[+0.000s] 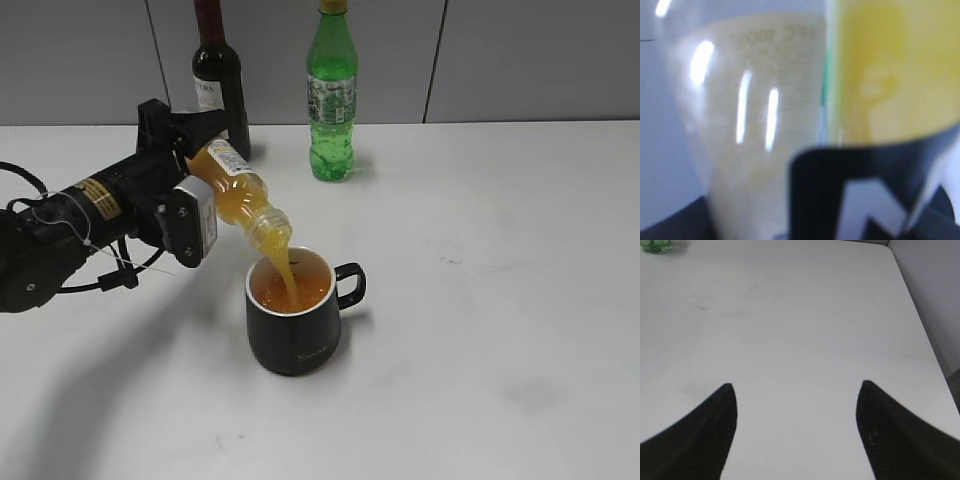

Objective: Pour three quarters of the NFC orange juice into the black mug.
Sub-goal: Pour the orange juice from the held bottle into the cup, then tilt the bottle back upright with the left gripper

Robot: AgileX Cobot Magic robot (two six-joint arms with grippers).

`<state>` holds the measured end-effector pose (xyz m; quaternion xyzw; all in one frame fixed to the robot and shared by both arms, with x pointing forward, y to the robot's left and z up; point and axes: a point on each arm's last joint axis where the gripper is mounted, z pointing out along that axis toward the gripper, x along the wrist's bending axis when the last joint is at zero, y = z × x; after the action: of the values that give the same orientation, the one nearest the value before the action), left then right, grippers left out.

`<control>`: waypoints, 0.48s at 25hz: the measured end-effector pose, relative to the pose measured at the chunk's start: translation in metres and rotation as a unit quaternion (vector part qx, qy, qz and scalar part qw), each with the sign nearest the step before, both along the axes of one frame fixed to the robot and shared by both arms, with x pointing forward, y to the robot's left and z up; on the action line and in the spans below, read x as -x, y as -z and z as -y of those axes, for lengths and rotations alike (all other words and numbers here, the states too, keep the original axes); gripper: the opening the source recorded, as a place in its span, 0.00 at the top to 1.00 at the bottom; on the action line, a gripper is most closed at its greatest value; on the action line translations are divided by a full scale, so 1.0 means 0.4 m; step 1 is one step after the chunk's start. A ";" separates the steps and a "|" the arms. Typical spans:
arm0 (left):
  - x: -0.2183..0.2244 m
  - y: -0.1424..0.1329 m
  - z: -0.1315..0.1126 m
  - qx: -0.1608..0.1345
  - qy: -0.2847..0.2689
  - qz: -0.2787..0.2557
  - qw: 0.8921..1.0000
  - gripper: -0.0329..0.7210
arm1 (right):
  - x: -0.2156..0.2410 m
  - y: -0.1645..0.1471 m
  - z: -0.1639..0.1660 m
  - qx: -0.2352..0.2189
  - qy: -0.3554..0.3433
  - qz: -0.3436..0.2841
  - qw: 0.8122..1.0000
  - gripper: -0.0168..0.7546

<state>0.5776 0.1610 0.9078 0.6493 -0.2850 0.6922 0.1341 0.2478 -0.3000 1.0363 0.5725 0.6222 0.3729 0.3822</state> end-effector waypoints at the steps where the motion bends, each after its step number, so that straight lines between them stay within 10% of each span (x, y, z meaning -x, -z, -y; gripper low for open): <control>1: 0.000 0.000 0.000 0.000 0.000 0.000 1.000 0.33 | 0.000 0.000 0.000 0.000 0.000 0.000 1.000 0.25; 12: 0.001 -0.001 0.001 -0.001 0.003 0.003 1.000 0.33 | 0.000 0.000 0.000 0.000 0.000 0.000 1.000 0.25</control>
<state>0.5773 0.1605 0.9082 0.6464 -0.2880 0.6936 0.1346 0.2478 -0.3000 1.0363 0.5725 0.6222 0.3729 0.3822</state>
